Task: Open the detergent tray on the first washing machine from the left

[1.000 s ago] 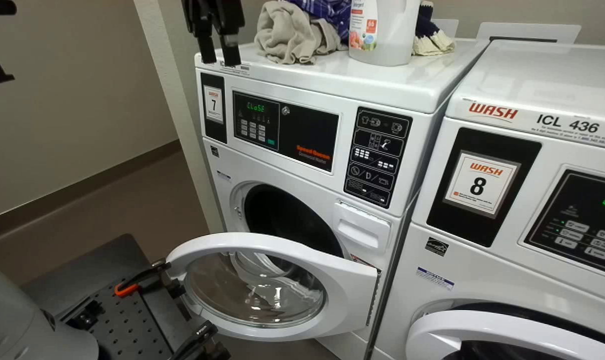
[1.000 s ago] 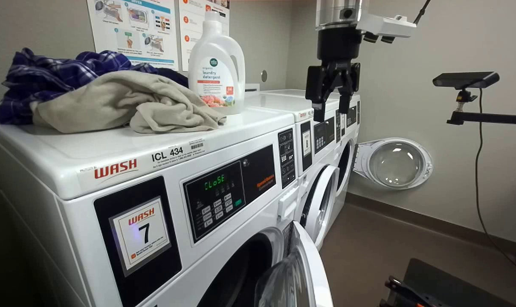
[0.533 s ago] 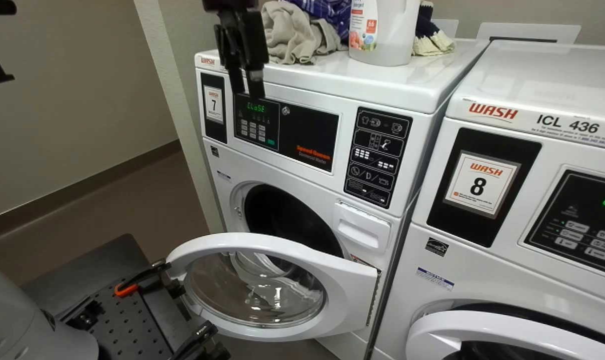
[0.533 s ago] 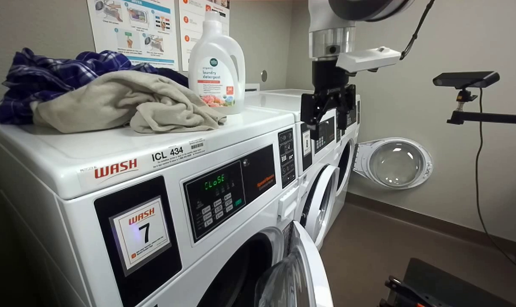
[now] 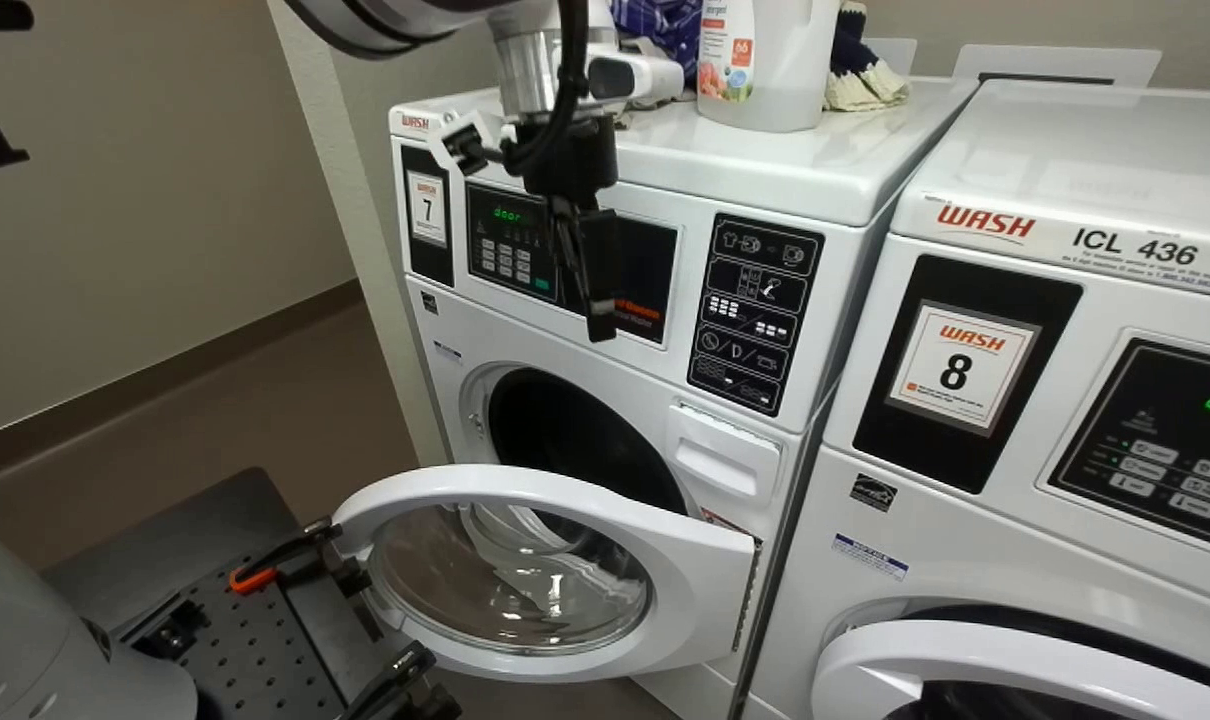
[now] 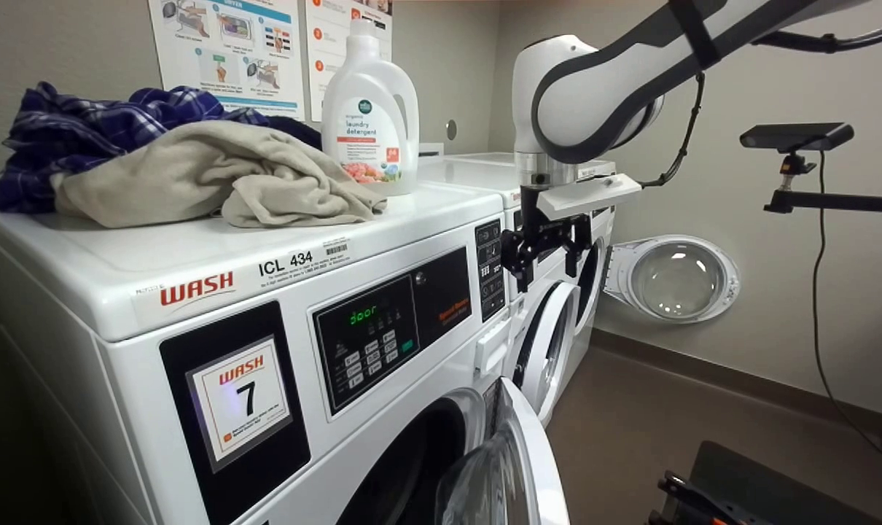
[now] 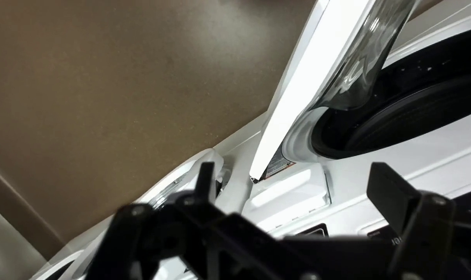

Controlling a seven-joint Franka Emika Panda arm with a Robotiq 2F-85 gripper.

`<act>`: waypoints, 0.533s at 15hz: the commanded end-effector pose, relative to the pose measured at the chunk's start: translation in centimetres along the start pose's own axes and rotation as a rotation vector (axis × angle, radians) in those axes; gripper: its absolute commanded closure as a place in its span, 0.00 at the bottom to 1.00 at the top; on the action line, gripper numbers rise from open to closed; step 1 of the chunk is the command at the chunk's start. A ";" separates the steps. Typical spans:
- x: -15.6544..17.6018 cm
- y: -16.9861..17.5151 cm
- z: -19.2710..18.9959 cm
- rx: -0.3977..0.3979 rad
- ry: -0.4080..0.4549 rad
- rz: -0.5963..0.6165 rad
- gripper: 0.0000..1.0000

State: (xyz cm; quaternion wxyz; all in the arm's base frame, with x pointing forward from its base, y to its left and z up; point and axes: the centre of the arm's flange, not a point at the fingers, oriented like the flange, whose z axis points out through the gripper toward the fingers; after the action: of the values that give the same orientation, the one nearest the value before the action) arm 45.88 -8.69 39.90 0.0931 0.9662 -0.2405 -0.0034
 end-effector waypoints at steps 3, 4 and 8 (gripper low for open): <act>-0.2 1.1 4.0 0.060 0.012 0.125 0.00; -0.5 1.7 4.4 0.072 0.019 0.150 0.00; -1.6 4.9 6.0 0.107 0.071 0.232 0.00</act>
State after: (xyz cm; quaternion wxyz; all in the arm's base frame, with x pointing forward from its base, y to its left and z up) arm 44.65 -12.00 35.26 0.0613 0.9472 -0.3135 0.0271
